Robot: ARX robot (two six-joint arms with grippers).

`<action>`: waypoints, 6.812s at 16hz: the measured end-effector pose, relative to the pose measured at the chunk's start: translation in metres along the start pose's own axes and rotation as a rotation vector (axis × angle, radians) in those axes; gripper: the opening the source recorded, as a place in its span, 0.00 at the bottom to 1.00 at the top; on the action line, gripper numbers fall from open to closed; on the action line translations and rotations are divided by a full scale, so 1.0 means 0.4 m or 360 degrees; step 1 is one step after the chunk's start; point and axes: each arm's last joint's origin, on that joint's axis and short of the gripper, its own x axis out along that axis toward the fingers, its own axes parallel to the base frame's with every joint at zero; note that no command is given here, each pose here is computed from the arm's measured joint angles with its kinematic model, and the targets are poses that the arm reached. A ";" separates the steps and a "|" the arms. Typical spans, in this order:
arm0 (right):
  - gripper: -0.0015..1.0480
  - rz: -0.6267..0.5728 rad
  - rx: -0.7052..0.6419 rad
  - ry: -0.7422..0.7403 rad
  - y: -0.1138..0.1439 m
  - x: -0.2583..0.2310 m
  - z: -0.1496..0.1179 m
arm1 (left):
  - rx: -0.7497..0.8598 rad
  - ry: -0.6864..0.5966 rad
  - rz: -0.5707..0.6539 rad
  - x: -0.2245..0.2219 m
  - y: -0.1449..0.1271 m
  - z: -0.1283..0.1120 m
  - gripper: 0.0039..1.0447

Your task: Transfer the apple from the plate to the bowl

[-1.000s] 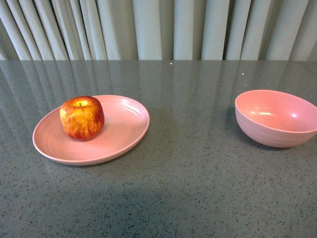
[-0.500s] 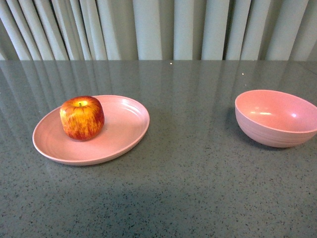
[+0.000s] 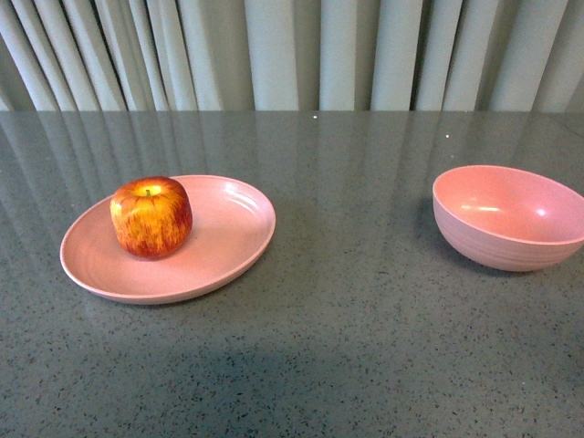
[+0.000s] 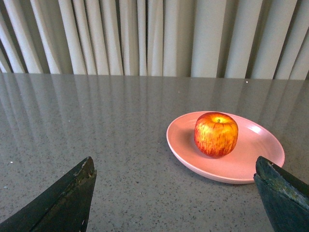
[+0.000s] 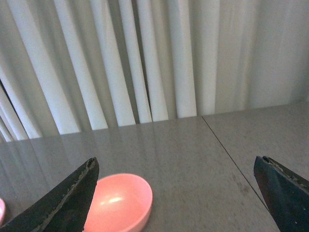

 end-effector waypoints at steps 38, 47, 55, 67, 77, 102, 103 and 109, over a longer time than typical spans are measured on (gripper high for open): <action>0.03 0.0532 -0.0022 0.1263 0.324 0.470 -0.095 | 0.0000 0.0000 -0.0001 0.000 0.000 0.000 0.94; 0.03 0.0503 -0.0059 0.1466 0.369 0.480 -0.211 | 0.0000 0.0000 -0.0001 0.000 0.000 0.000 0.94; 0.03 0.0449 -0.0047 0.1528 0.367 0.483 -0.251 | 0.0000 0.0000 -0.0001 0.000 0.000 0.000 0.94; 0.62 0.0447 0.0029 0.1457 0.344 0.478 -0.203 | 0.0000 0.0000 -0.0001 0.000 0.000 0.000 0.94; 0.81 0.0241 0.0200 0.0327 0.106 0.136 0.047 | 0.0000 0.0000 -0.0001 0.000 0.000 0.000 0.94; 0.03 0.0136 -0.0164 0.0197 -0.018 -0.114 -0.140 | 0.0000 0.0000 -0.0001 0.000 0.000 0.000 0.94; 0.15 0.0136 -0.0164 0.0197 -0.018 -0.114 -0.140 | 0.0000 0.0000 -0.0001 0.000 0.000 0.000 0.94; 0.83 0.0137 -0.0164 0.0197 -0.018 -0.114 -0.140 | 0.0000 0.0000 -0.0001 0.000 0.000 0.000 0.94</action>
